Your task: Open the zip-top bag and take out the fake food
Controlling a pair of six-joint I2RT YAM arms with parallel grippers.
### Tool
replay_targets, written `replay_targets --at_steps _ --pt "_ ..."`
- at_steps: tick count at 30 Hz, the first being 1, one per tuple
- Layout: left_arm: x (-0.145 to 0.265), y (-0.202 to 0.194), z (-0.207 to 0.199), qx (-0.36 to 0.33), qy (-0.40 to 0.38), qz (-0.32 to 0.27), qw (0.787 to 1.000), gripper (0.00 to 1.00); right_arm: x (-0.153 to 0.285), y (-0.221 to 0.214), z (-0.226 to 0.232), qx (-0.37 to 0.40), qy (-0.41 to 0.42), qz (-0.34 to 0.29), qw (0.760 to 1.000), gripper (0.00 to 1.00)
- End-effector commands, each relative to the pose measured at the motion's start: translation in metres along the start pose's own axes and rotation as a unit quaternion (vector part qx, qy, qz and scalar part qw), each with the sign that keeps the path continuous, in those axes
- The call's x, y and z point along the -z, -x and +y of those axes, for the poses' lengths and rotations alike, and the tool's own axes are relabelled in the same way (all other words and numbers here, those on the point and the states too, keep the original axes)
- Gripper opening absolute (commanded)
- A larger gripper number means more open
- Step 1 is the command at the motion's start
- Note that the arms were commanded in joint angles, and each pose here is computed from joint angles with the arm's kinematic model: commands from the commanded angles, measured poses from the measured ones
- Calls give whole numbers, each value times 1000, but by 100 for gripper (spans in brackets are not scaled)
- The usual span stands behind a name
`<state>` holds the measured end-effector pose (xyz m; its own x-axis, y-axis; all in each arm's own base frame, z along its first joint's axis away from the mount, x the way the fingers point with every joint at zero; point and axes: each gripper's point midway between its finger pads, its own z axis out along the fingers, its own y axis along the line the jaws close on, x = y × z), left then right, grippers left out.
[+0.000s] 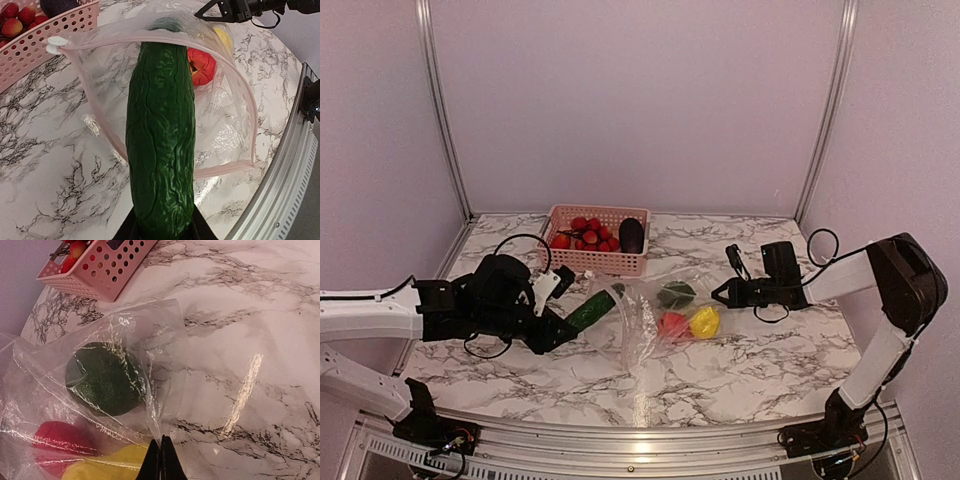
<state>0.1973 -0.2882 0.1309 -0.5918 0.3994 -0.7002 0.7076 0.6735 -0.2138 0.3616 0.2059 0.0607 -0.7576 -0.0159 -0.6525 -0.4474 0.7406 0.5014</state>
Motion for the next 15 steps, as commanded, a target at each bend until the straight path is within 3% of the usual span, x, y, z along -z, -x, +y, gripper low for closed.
replay_targets --at_steps 1,7,12,15 --pt "30 -16 2 84 2 7 996 13 5 5 -5 3 -13 -6 1000 0" --pt "58 -19 6 138 -3 -34 990 13 2 3 -7 3 -12 -5 1000 0" --pt "71 26 4 162 -63 -109 979 13 0 1 -9 1 -10 -4 1000 0" --pt "65 57 24 170 -46 -123 977 13 -3 0 -8 0 -4 -2 1000 0"
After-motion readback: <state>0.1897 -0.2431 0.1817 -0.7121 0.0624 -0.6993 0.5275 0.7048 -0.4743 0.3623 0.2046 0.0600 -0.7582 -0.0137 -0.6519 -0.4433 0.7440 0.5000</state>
